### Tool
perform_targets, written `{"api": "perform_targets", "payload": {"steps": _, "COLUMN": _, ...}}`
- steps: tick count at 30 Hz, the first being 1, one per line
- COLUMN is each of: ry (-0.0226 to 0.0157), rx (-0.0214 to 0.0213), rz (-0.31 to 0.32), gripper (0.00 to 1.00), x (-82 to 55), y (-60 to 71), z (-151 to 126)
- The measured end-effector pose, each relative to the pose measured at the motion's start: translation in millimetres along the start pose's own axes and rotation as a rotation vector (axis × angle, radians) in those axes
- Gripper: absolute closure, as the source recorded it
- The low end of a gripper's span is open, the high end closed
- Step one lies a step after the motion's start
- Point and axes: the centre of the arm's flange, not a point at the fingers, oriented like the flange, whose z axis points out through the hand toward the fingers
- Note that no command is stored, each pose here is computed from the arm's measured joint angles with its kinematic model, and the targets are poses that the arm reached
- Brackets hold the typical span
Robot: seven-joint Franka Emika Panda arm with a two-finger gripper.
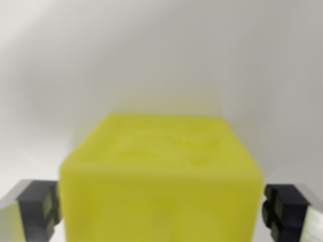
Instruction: Pick yellow cube
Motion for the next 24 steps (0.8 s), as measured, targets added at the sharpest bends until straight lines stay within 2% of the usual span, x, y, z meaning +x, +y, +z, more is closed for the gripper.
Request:
{"api": "perform_targets", "payload": {"steps": 5, "ry": 0.0, "rx": 0.0, "rz": 0.0, "gripper": 0.0, "x": 0.0, "y": 0.0, "z": 4.7}}
{"api": "perform_targets", "payload": {"steps": 6, "ry": 0.0001, "rx": 0.0004, "rz": 0.0, "gripper": 1.0, "x": 0.0, "y": -0.2, "z": 4.6}}
{"api": "perform_targets", "payload": {"steps": 11, "ry": 0.0, "rx": 0.0, "rz": 0.0, "gripper": 1.0, "x": 0.0, "y": 0.0, "z": 0.8}}
{"api": "perform_targets", "payload": {"steps": 24, "ry": -0.0002, "rx": 0.0005, "rz": 0.0, "gripper": 1.0, "x": 0.0, "y": -0.1, "z": -31.6}}
